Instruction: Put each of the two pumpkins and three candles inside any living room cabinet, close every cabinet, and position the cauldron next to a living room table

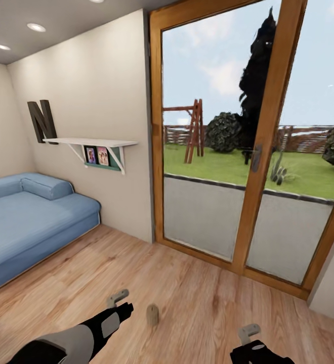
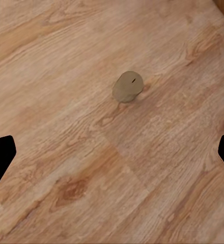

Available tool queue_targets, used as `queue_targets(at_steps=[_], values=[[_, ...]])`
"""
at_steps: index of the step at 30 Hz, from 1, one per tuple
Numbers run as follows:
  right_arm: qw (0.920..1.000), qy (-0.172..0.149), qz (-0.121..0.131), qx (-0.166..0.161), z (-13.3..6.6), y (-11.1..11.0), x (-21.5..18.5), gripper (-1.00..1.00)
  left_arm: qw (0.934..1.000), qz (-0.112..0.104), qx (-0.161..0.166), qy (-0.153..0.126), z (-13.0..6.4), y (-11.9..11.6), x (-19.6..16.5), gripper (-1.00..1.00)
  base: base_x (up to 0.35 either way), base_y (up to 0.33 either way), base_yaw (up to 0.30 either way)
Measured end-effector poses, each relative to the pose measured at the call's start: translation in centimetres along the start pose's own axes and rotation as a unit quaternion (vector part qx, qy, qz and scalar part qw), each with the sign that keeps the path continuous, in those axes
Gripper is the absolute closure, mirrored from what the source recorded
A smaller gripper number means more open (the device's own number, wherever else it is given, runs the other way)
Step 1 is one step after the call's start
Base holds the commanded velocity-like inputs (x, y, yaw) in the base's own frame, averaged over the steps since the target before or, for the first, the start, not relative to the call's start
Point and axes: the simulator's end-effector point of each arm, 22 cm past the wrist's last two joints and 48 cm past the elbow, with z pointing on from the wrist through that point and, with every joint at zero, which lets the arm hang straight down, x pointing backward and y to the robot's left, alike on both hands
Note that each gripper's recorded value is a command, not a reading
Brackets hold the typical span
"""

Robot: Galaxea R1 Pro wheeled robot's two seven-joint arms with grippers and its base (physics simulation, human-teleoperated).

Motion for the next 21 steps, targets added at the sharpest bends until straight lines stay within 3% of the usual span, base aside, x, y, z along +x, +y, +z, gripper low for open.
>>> queue_targets(at_steps=[1, 2, 6, 13, 21], values=[[1.0000, 0.000, 0.000, -0.002, 0.0, 0.1, 0.0, -1.00, 1.0000, 0.000, 0.000, 0.000, 0.0, 0.0, 0.0, -1.00, 0.118, -0.023, 0.000], [1.0000, -0.001, 0.001, -0.009, 0.0, 0.5, -0.1, -1.00, 0.9999, -0.017, 0.001, 0.002, 0.0, 0.0, -0.2, -1.00, 0.075, -0.015, 0.000], [0.9999, -0.001, 0.001, -0.011, 0.1, 0.7, -0.1, -1.00, 0.9996, -0.025, 0.010, 0.000, 0.1, -0.8, -0.8, -1.00, 0.033, -0.006, 0.012], [0.9997, 0.004, 0.002, -0.022, 0.3, 1.4, 0.1, -1.00, 0.9973, -0.012, 0.071, 0.018, -0.9, -6.2, -3.8, -1.00, 0.003, -0.001, 0.068], [0.9993, 0.011, 0.005, -0.036, 0.5, 2.0, 0.6, -1.00, 0.9955, -0.004, 0.093, 0.016, -1.6, -8.3, -6.1, -1.00, 0.000, 0.000, 0.086]])
